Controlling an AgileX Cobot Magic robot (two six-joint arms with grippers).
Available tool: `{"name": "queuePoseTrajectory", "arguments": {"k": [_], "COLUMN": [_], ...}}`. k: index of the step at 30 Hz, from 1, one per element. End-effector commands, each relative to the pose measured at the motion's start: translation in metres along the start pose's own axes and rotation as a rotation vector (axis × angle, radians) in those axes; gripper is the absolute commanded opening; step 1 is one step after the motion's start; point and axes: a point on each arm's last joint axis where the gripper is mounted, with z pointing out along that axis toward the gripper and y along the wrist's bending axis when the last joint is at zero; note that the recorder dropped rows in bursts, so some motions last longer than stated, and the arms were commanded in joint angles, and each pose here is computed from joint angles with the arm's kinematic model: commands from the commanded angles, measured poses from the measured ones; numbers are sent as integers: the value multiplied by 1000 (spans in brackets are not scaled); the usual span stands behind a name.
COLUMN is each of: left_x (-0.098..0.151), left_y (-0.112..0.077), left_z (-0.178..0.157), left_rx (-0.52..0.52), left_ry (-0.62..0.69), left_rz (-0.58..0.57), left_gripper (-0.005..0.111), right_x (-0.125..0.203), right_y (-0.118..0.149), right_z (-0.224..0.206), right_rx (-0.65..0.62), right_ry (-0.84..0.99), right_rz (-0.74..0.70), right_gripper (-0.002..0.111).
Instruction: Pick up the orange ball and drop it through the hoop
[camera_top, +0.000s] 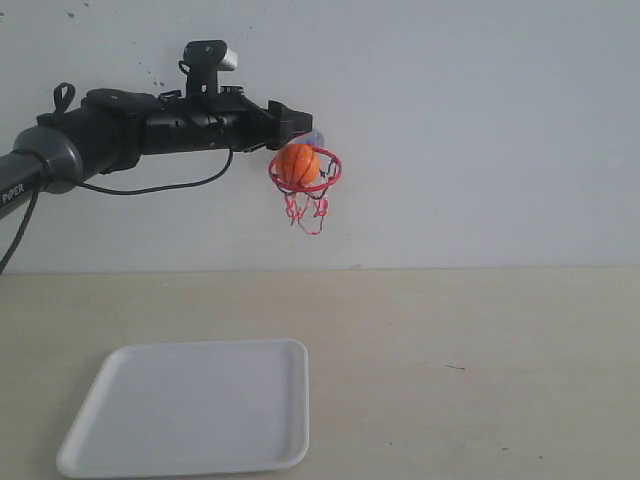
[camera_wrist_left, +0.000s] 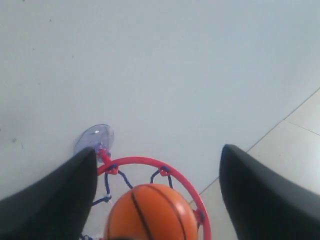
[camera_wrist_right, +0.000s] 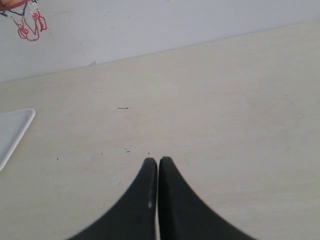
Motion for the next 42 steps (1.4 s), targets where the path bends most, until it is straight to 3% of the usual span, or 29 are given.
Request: {"name": "queuePoseTrajectory", "arguments": {"k": [1,10,15,18,22,24,27,33,37,42], "left_x": [-7,-11,-12,-4,8,11,18,31,40,65], "left_y": [1,5,20,35,48,51,44,44,32,4], "left_z": [-2,-9,-28,-43,-63,-70,-81,-85,-101,-134], "left_rx": [-11,-28,-53,-78,-40,-12,92,9,-10,20], "left_ry": [-24,5,137,253,389,423,545,633,740,863], "left_rz": [-15,28,0,-65,-165,-234,-346,-491,-478,-588], "left_gripper": [67,68,60,45,7,4,4,4,4,4], "right_x": [-2,-2,-2,-2,-2,-2,-2,-2,-2,-2], "right_y": [0,0,0,0,0,0,0,0,0,0], "right_z": [-1,-1,-1,-1,-1,-1,-1,-1,-1,-1], "right_rx": [0,0,0,0,0,0,0,0,0,0], "right_ry": [-17,-17,-17,-17,-17,-17,-17,-17,-17,-17], "right_rz": [-15,-15,-15,-15,-15,-15,-15,-15,-15,-15], "right_gripper": [0,0,0,0,0,0,0,0,0,0]}}
